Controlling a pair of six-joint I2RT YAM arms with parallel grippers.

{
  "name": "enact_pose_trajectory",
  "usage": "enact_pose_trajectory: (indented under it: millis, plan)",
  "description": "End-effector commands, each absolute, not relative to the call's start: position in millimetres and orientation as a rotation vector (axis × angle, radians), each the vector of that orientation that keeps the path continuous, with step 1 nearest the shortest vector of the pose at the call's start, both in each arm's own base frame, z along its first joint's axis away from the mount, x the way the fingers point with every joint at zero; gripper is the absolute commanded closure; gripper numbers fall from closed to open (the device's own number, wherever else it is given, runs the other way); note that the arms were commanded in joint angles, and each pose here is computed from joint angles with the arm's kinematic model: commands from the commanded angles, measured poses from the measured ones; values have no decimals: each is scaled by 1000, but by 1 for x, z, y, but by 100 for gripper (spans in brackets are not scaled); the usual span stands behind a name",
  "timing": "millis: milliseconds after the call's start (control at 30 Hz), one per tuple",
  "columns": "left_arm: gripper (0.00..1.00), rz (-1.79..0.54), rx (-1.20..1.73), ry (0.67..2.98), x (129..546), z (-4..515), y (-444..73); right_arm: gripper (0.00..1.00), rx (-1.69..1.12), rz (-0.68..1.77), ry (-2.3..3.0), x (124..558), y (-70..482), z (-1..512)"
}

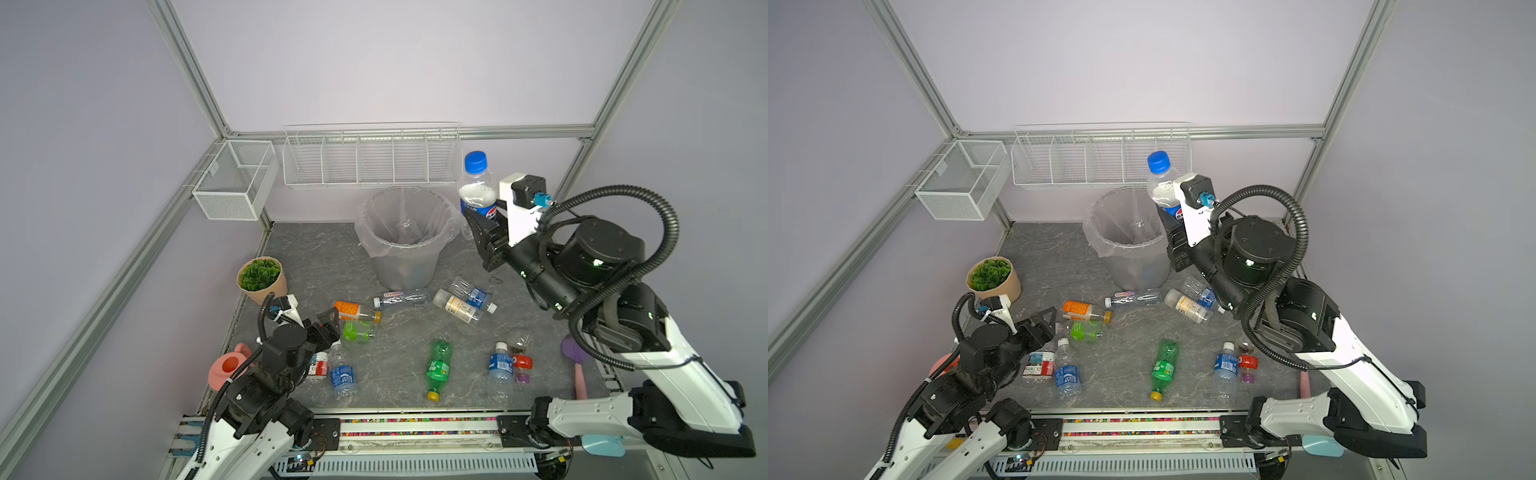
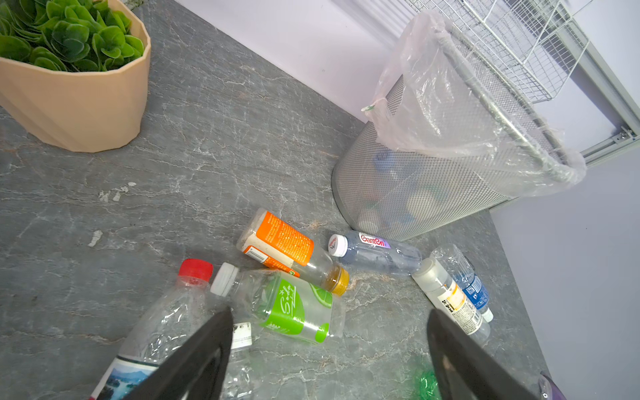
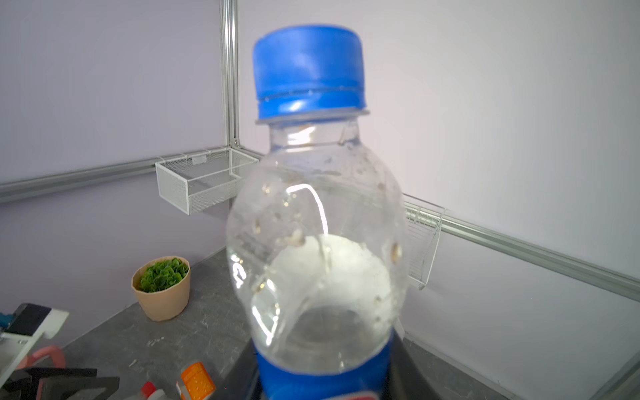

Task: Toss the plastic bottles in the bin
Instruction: 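Carry the Pepsi bottle over the bin with the right gripper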

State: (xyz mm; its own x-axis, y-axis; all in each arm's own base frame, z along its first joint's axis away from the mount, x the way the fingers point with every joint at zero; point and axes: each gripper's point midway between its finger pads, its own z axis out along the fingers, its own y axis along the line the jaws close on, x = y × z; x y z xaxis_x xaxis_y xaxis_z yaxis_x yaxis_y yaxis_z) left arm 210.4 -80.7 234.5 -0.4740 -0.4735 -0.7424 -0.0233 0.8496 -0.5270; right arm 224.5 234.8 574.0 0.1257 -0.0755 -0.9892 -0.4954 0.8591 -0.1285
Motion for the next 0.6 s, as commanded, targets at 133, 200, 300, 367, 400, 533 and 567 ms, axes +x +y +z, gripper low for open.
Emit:
enact_pose_trajectory:
  millis: [133, 200, 300, 367, 400, 533, 567]
  plan:
    - [13, -558, -349, 2007, 212, 235, -82, 93, -495, 277, 1405, 247, 254, 585]
    - [13, -562, -347, 2004, 212, 236, -83, 93, -492, 281, 1442, 260, 257, 581]
    - [13, -561, -344, 2005, 211, 237, -83, 93, -467, 349, 1518, 291, 260, 568]
    - [13, -560, -344, 2007, 211, 237, -82, 93, -453, 397, 1572, 314, 263, 554]
    - [13, -559, -344, 2008, 210, 237, -82, 93, -452, 419, 1610, 326, 267, 543]
    - [13, -559, -345, 2004, 208, 239, -80, 91, -452, 468, 1843, 377, 278, 481]
    - [13, -558, -346, 2003, 207, 240, -79, 75, -463, 451, 1906, 386, 281, 464]
